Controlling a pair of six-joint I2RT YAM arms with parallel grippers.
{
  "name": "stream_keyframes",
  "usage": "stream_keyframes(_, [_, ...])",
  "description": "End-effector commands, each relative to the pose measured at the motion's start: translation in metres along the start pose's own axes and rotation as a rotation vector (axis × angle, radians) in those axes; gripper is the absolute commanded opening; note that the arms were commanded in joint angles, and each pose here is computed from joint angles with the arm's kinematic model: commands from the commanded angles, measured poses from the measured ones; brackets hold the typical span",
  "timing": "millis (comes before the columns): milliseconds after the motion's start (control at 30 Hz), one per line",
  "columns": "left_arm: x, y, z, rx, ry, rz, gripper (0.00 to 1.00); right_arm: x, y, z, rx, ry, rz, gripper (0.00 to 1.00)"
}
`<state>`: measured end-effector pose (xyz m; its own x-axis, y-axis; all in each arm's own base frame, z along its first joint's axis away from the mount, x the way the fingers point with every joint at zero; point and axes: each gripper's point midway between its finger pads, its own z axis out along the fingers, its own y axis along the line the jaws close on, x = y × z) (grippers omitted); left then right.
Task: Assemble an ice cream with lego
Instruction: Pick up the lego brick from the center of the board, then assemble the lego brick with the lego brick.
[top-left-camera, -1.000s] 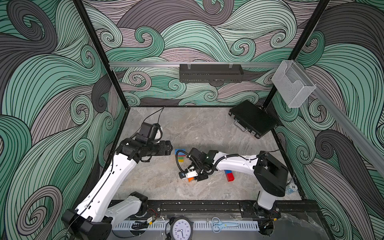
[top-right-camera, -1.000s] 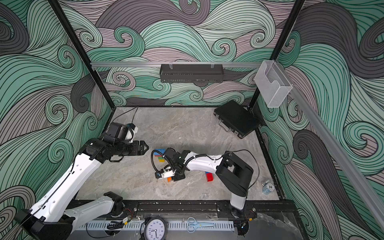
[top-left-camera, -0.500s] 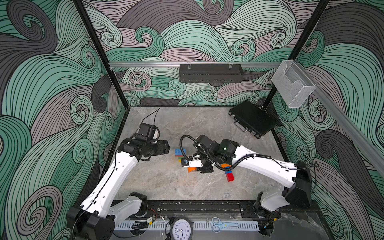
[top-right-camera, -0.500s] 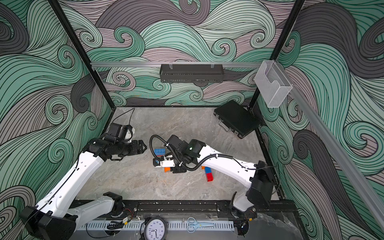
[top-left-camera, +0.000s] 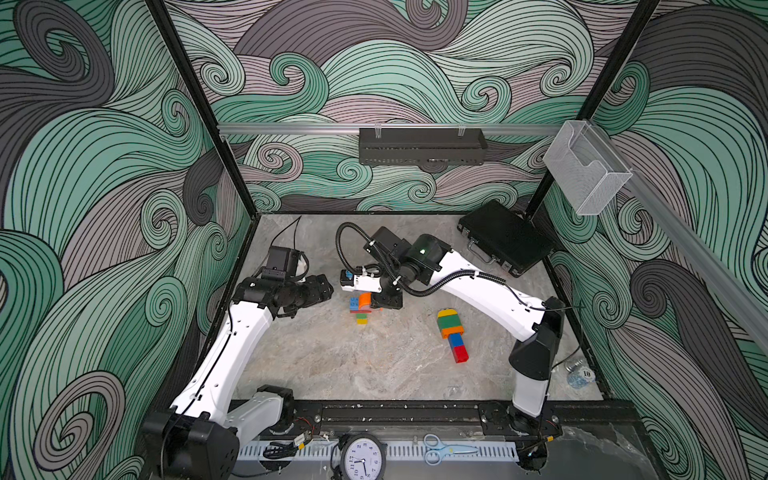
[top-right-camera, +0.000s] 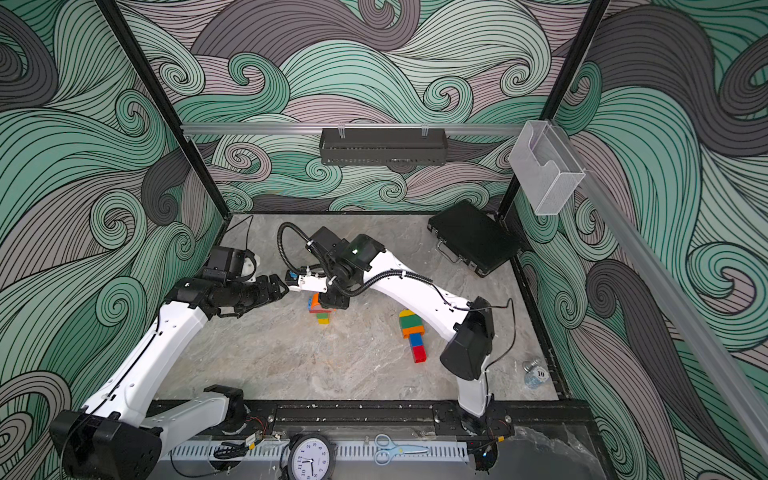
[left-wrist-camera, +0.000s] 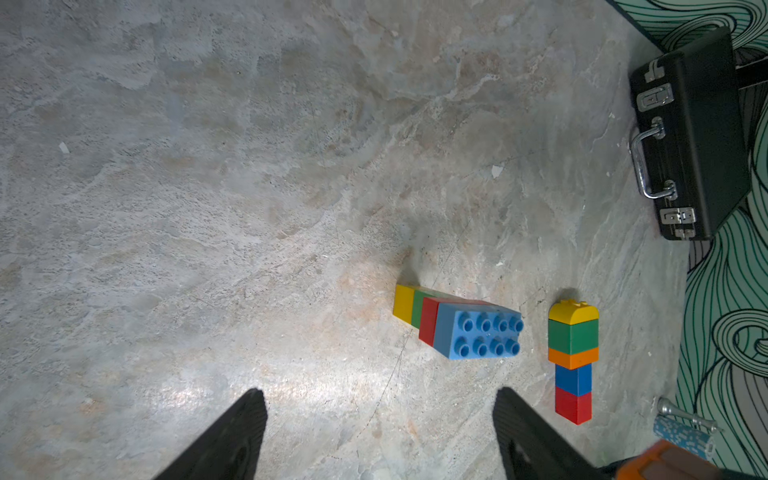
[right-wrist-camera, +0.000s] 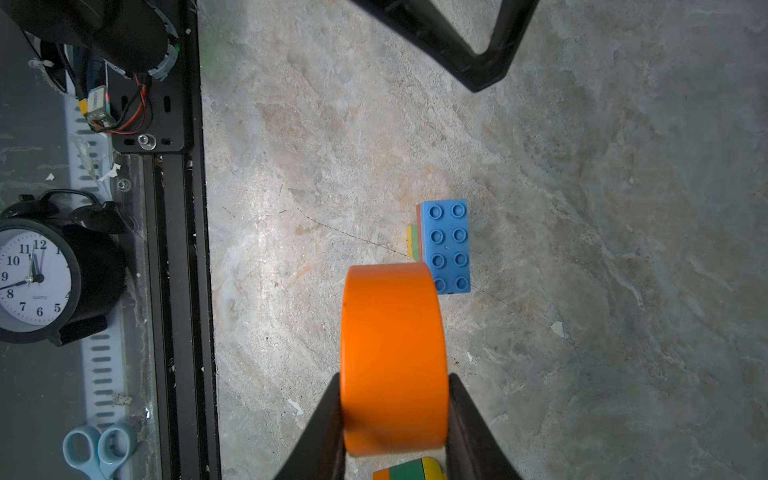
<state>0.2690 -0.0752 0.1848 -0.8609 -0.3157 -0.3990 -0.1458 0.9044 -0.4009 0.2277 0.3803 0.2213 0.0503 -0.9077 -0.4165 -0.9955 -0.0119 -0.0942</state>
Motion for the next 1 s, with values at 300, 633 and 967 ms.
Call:
stream_keyframes(300, [-0.003, 0.008, 0.013, 0.067, 0.06, -0.106, 0.86, 0.002, -0.02, 0.022, 0.02, 0.086, 0.045, 0.0])
stream_keyframes(633, [-0.007, 0.017, 0.014, 0.078, 0.054, -0.136, 0.86, -0.006, -0.029, 0.042, 0.013, 0.079, 0.039, 0.0])
stream_keyframes(967, [-0.007, 0.022, 0.012, 0.075, 0.054, -0.141, 0.86, -0.005, -0.037, 0.056, 0.021, 0.105, 0.041, 0.0])
